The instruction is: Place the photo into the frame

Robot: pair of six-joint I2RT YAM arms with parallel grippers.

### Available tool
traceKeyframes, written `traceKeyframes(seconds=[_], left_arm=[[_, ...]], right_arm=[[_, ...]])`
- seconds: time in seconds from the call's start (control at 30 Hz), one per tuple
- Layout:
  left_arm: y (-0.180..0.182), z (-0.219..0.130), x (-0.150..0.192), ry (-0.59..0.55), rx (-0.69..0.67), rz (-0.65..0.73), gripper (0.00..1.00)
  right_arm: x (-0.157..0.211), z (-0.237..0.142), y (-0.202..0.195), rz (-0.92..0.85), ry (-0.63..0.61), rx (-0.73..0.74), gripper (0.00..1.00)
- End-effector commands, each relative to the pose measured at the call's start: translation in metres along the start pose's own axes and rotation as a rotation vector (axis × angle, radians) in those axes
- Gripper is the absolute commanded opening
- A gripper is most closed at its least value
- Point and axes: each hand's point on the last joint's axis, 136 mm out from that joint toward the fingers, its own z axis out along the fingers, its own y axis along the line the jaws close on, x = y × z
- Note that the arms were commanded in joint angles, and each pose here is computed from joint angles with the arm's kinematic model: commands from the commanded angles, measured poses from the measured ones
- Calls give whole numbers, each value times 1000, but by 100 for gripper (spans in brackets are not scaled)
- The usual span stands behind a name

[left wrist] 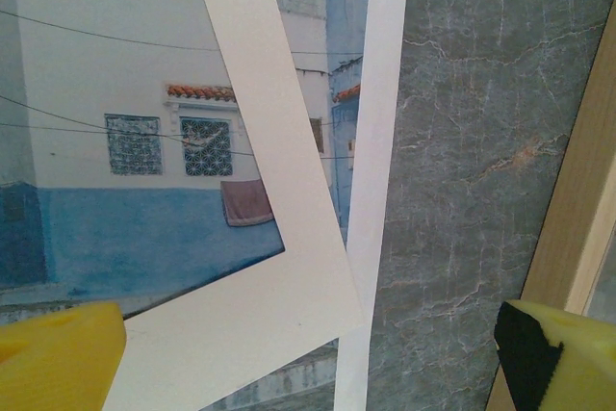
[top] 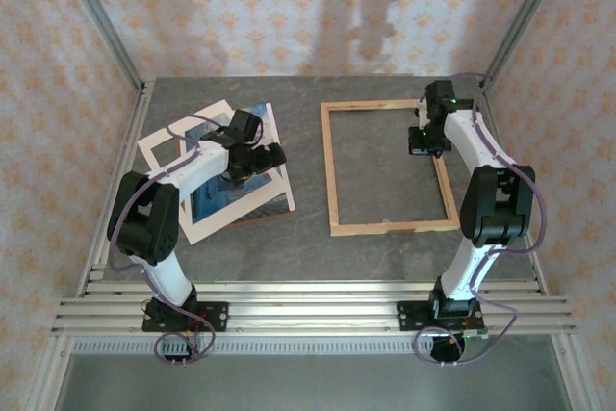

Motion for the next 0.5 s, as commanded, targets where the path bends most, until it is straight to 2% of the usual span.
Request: traceKeyframes(seconds=[0.0,0.47], left_arm=[[-2,0,5,14,2,-5,100],[-5,1,7,19,10,-1,100]], right_arm=[[-1,-15,-7,-16,-10,34,0],[-10,-21,-9,-40,-19,49,0]])
